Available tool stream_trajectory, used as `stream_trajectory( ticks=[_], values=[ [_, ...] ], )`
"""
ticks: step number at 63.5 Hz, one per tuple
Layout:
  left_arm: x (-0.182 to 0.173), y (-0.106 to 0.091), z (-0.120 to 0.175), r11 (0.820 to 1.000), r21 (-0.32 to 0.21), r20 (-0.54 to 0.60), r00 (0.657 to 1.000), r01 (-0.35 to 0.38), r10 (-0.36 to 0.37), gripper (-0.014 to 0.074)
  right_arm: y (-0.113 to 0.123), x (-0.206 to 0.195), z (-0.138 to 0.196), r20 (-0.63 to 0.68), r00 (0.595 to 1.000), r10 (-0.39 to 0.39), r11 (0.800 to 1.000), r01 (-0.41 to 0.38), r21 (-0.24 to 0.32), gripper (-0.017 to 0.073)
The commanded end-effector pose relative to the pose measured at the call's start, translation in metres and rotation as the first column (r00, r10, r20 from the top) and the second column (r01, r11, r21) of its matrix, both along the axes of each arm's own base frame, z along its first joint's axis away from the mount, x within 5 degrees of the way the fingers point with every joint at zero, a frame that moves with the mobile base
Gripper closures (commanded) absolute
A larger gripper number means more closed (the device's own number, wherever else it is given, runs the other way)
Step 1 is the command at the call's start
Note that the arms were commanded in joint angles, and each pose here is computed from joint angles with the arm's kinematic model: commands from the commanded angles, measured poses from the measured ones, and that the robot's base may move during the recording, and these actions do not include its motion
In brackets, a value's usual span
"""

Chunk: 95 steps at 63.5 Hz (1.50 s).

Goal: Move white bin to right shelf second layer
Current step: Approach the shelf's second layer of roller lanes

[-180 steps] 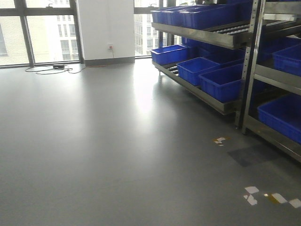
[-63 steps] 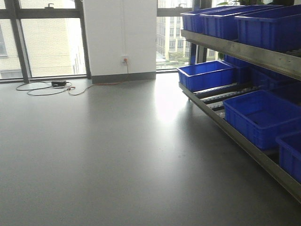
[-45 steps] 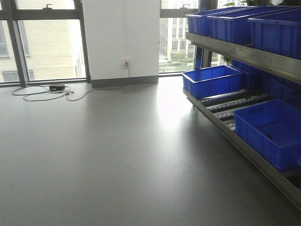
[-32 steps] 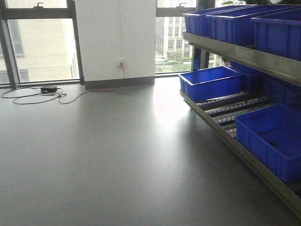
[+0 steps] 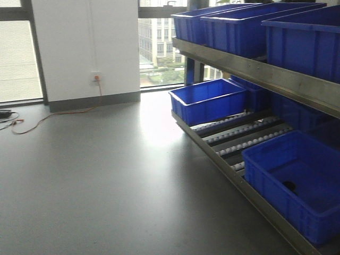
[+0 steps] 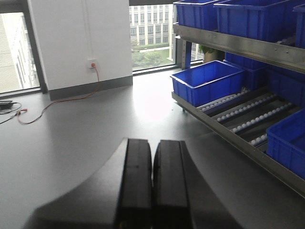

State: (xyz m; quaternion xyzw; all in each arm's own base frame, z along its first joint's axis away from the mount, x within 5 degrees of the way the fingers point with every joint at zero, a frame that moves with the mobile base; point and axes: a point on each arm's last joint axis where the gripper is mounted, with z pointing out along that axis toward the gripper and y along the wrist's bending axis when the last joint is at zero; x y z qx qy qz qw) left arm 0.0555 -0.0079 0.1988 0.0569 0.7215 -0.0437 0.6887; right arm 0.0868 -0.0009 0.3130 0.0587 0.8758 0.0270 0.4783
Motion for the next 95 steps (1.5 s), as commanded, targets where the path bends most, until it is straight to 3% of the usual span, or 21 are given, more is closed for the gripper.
stream_trajectory(
  ticks=[1,95],
  values=[
    [0.0004,-0.0003,-0.0037,1.000,-0.012,0.064,0.998,0.004,-0.003,0.0509,-0.0008,0.0036,0.0156,0.113,0.994,-0.005,1.000,0.006,-0.005,0.0399],
    [0.0004,-0.0003,-0.0037,1.000,-0.012,0.064,0.998,0.004,-0.003,0.0509,-0.0008,0.0036,0.0155,0.112,0.994,-0.006,1.000,0.006,-0.005,0.0399]
  ],
)
